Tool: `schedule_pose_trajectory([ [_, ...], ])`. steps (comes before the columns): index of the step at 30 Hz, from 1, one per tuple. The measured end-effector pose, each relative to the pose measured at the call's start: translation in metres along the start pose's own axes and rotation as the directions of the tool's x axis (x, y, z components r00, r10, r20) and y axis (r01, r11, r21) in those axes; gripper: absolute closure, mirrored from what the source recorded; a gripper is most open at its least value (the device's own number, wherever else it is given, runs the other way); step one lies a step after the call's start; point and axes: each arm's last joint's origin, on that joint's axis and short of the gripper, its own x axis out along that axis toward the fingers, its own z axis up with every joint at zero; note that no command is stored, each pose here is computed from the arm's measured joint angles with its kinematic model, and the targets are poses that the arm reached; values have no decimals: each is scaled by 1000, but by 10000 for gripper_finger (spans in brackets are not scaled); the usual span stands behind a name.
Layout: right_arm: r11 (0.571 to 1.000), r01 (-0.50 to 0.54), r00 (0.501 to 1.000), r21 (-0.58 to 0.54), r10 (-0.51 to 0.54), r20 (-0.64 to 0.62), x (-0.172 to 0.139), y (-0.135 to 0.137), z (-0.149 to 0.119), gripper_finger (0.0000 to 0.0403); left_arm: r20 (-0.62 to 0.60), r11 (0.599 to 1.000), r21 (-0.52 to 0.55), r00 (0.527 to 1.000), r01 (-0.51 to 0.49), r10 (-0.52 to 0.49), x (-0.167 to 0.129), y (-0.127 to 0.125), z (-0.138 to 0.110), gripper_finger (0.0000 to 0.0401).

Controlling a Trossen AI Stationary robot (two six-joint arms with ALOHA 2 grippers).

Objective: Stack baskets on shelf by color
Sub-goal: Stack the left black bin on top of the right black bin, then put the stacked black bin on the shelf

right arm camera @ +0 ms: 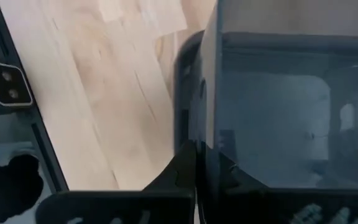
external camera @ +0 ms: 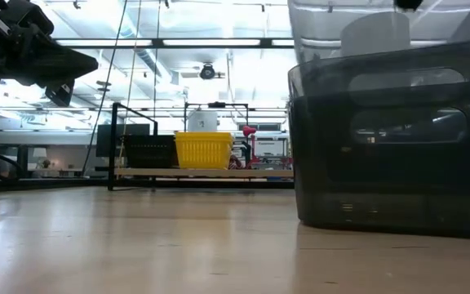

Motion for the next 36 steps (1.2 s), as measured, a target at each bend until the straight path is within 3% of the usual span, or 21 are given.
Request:
schedule_pose_trajectory([
  [9, 999, -41, 999, 8, 41, 16, 18, 2, 3, 391, 1, 1000, -1, 1000, 0, 0, 0, 0, 0, 375],
  [22, 994, -109, 993, -16, 108, -47, 18, 3, 5, 313, 0, 1000, 0, 1000, 0, 0, 0, 0, 0, 368],
  [30, 997, -51, 999, -53, 51, -3, 24, -2, 7, 266, 0, 1000, -1, 1000, 0, 0, 0, 0, 0, 375],
  [36, 996, -66, 998, -55, 66, -5, 33, -1, 7, 228, 1, 1000, 0, 1000, 0, 0, 0, 0, 0, 375],
])
